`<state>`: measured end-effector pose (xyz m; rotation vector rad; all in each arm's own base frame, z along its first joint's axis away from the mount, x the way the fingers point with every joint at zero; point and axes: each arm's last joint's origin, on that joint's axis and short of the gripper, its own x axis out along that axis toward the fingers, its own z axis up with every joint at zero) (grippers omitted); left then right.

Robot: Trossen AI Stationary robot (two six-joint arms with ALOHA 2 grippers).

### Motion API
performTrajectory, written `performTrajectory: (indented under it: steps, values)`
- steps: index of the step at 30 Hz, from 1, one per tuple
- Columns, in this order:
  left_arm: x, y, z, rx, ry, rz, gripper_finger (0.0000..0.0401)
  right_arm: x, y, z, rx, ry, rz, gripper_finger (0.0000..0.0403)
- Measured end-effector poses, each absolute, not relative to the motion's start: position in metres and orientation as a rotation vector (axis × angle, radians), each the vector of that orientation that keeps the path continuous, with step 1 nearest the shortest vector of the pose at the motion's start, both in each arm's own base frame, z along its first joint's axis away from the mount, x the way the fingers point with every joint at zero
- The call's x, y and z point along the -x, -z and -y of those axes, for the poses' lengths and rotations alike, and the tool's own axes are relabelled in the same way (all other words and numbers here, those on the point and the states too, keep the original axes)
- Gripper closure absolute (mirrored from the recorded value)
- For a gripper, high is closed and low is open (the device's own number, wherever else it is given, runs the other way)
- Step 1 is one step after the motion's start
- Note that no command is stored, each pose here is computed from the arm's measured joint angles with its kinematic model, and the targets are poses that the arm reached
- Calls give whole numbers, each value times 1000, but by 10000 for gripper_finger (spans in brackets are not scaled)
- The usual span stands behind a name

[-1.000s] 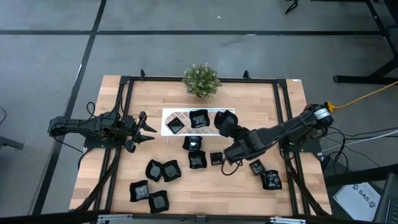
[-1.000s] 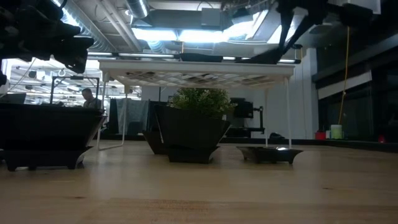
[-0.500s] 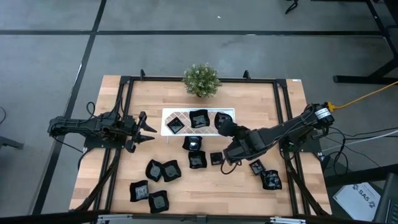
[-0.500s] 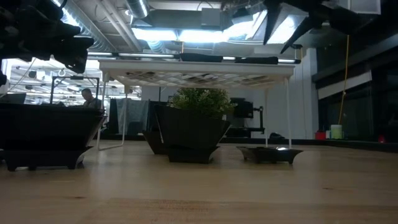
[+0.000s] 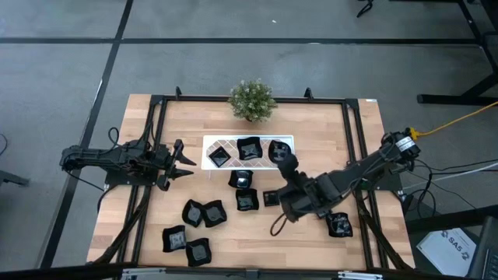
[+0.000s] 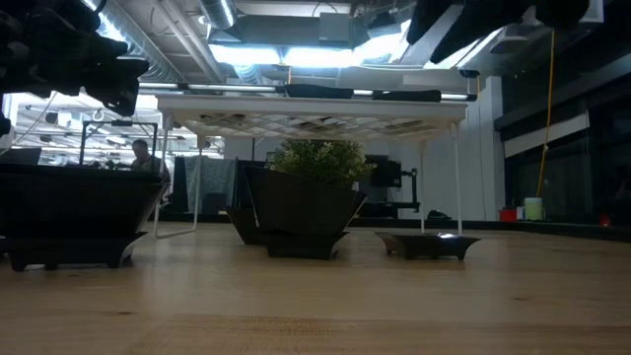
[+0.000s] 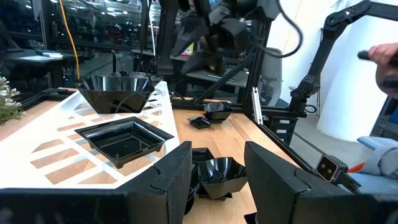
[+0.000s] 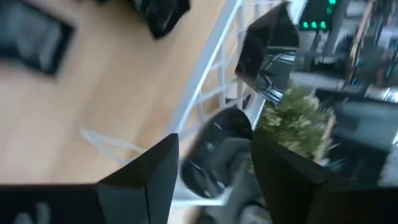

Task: Pick & Place Mini shaped plates
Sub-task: Stack the black square plate on top of the black square plate on the shelf

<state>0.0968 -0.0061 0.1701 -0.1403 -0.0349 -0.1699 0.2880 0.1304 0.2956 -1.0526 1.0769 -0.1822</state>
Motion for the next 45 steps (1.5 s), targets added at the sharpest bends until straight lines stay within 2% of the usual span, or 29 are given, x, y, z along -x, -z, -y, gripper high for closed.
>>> performTrajectory:
  steps: [3, 10, 16, 30, 38, 45]
  values:
    - [-97, -170, 6, 140, 170, 35, 258, -288, -293, -140, 892, 247, -1024, 202]
    - [-97, -170, 6, 140, 170, 34, 258, -297, -275, -162, 480, 219, -997, 202]
    - [-97, -170, 6, 140, 170, 35, 258, -306, -260, -180, 302, 221, -972, 202]
    - [-97, -170, 6, 140, 170, 35, 258, -318, -220, -210, 314, 194, -973, 202]
    - [-97, -170, 6, 140, 170, 35, 258, -321, -187, -211, 362, 214, -1024, 202]
    - [-97, -170, 6, 140, 170, 35, 258, -315, -156, -206, 356, 223, -986, 202]
